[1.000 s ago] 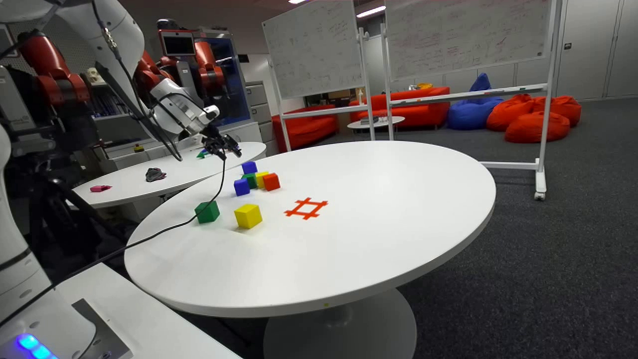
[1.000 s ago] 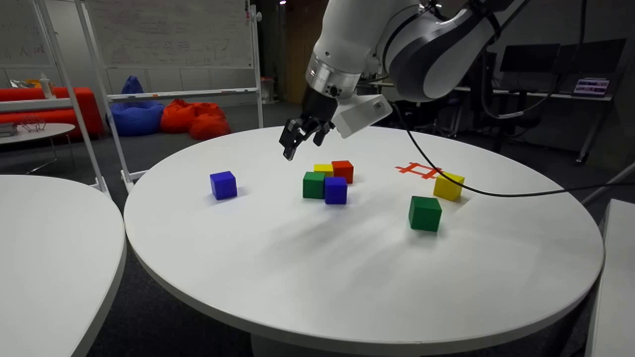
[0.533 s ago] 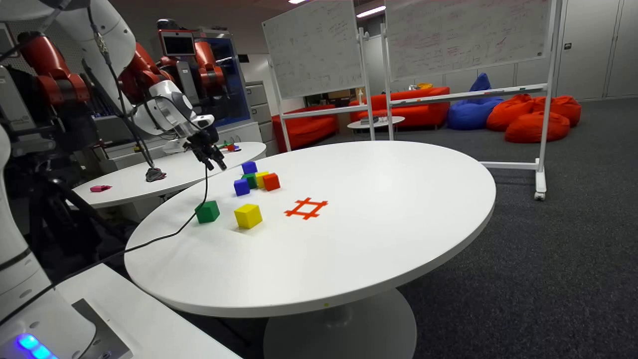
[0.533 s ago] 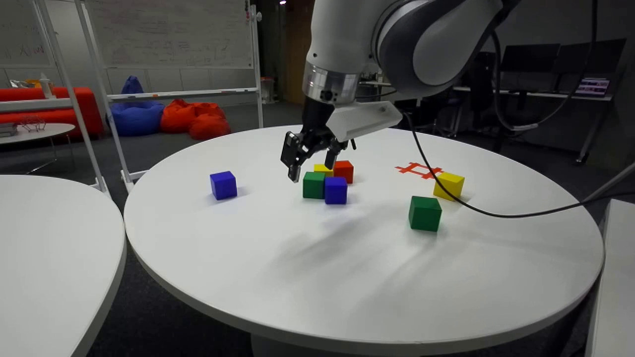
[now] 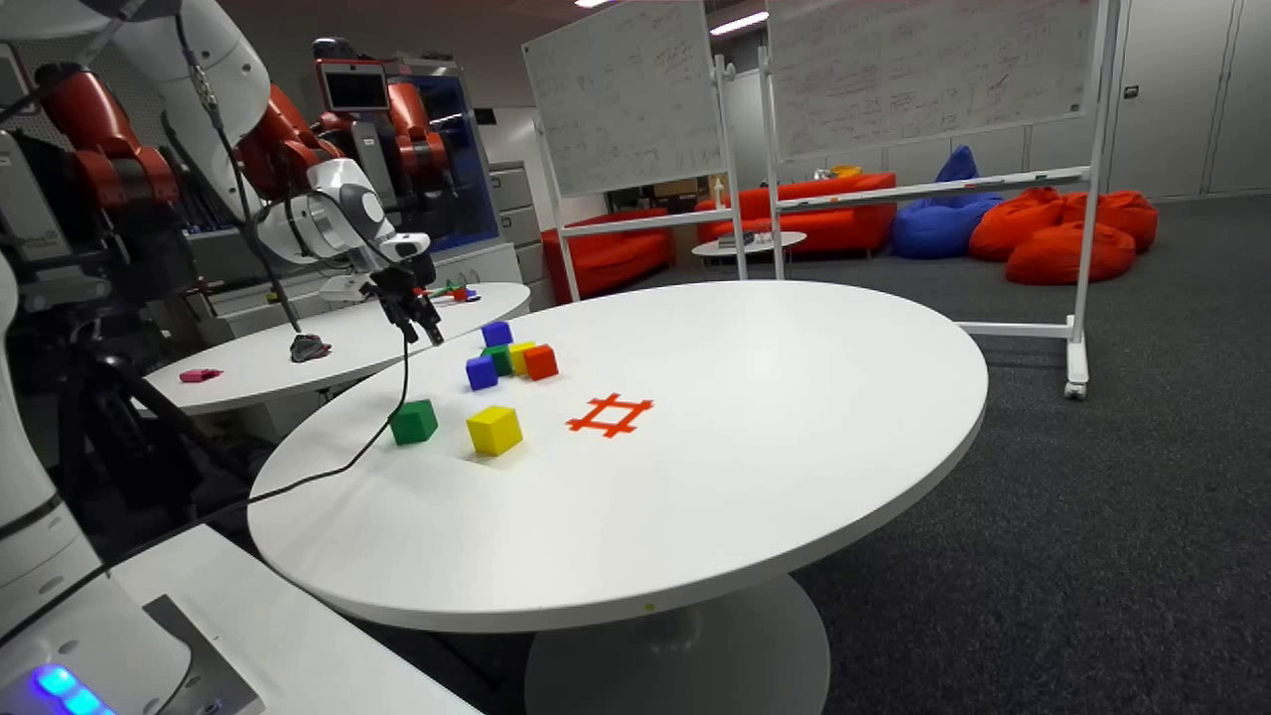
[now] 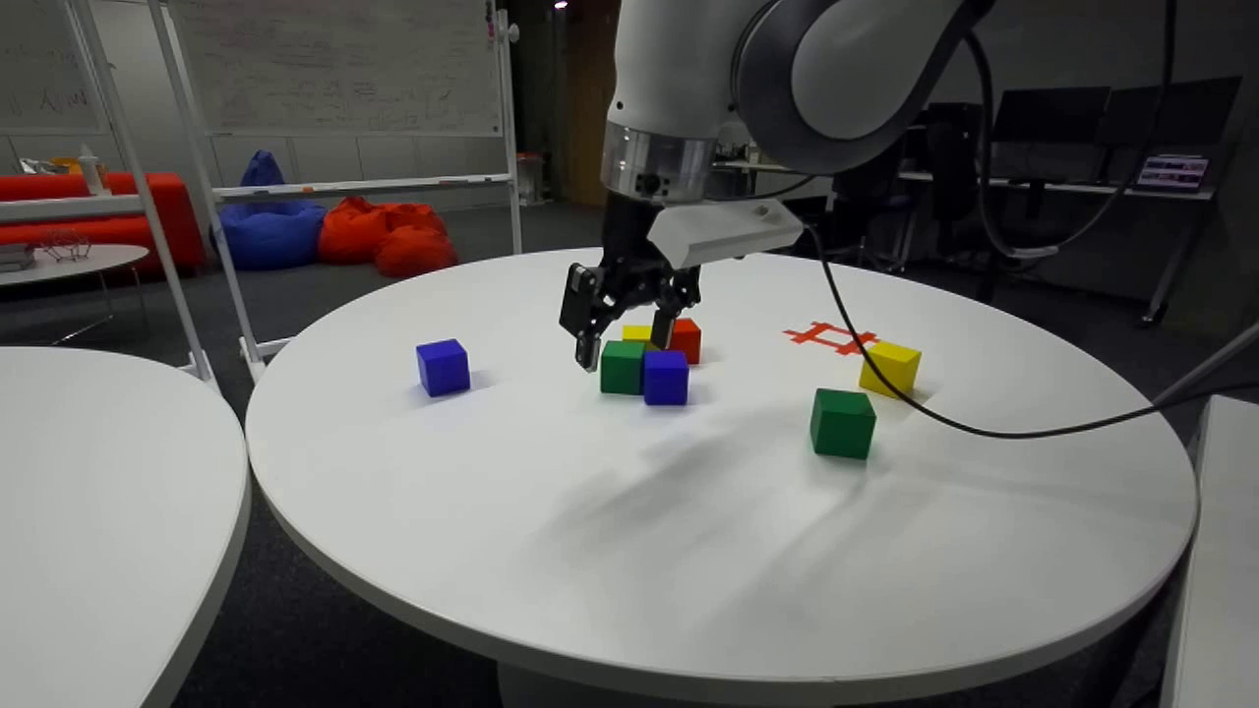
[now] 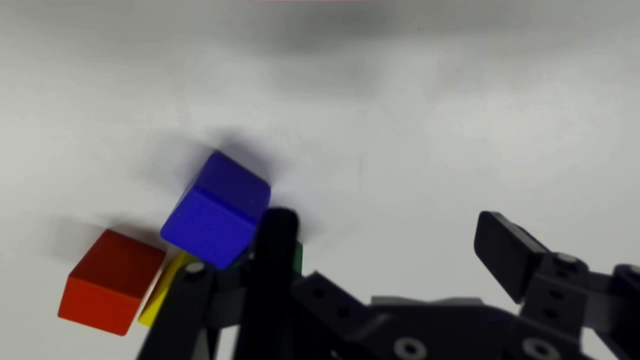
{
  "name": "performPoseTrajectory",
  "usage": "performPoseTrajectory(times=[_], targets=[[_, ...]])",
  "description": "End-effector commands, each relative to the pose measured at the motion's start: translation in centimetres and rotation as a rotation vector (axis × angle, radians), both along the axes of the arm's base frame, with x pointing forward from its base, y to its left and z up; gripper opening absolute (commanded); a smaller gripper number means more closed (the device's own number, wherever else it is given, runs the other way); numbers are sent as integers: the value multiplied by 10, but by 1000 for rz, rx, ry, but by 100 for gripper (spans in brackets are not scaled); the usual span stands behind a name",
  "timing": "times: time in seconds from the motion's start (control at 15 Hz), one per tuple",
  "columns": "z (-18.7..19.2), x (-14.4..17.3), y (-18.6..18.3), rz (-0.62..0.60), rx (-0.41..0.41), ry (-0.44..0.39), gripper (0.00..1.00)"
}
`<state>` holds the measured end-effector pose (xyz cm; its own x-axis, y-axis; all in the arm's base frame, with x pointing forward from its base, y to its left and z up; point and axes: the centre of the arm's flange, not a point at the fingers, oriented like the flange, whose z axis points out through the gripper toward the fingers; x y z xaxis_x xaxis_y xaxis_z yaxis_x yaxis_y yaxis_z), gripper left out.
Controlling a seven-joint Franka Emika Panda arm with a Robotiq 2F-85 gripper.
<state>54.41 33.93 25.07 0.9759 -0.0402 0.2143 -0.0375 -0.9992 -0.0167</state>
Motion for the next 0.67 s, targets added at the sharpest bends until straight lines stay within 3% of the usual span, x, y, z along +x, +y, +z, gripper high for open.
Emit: performPoseTrajectory(times=[0.0, 0.2, 0.6], targets=[[0, 0, 0, 0, 1, 0, 100], [-2, 3, -1, -36, -10, 11, 100], [-8, -6, -3, -163, -10, 161, 100]])
